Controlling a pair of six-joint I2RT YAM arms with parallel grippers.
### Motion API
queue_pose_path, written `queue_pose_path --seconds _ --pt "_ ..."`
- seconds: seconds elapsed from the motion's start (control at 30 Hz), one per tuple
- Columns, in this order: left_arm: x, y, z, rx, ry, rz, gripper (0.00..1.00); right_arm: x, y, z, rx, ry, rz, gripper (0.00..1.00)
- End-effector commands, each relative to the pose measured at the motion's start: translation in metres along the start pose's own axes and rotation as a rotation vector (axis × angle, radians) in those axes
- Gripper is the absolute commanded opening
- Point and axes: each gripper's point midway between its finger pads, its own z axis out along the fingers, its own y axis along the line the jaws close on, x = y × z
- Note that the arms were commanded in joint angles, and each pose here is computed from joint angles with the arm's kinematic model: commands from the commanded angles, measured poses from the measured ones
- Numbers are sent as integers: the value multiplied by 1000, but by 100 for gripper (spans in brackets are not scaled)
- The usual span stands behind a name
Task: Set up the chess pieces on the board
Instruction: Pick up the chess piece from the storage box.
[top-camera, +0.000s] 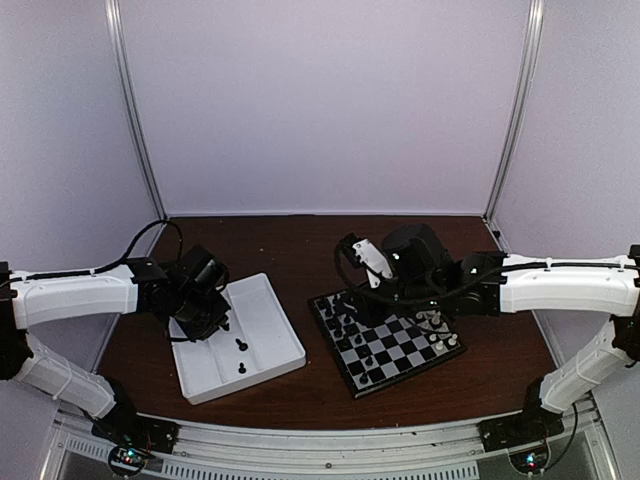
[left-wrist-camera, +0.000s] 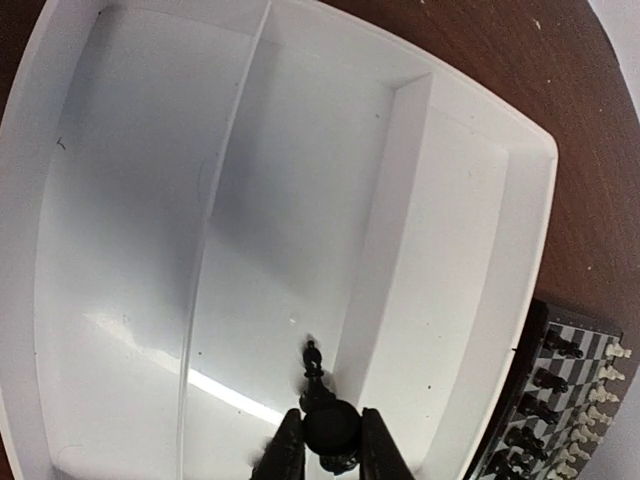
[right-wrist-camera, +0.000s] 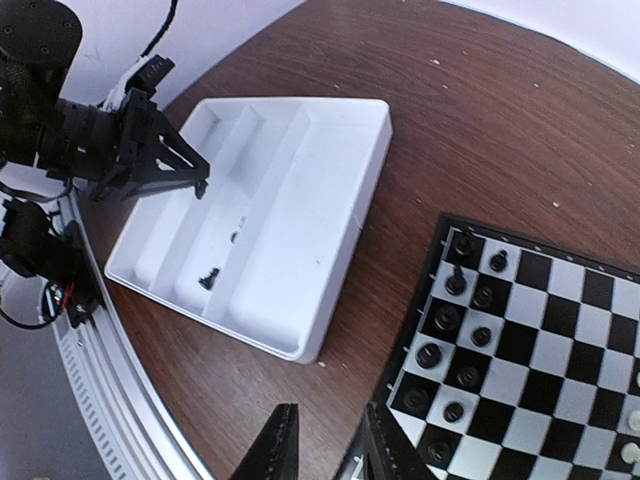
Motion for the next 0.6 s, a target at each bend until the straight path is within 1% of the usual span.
queue_pose_path --seconds 0.0,0.07,0.17,0.3,0.43,0.57 --pt "5 -9 -13 107 36 -60 14 -22 32 26 -160 -93 89 25" --pt "11 -20 -20 175 84 -92 14 -23 43 40 -184 -96 89 25" --pt "18 -35 -32 270 148 -127 14 -31 61 57 -212 -136 79 25" --pt "23 -58 -50 378 208 -148 14 -37 76 80 -259 -176 123 26" --pt "24 -66 -63 423 234 -159 15 -42 88 104 -302 -187 152 27" --pt "24 -62 -62 435 238 -187 15 -44 98 126 -330 -182 159 28"
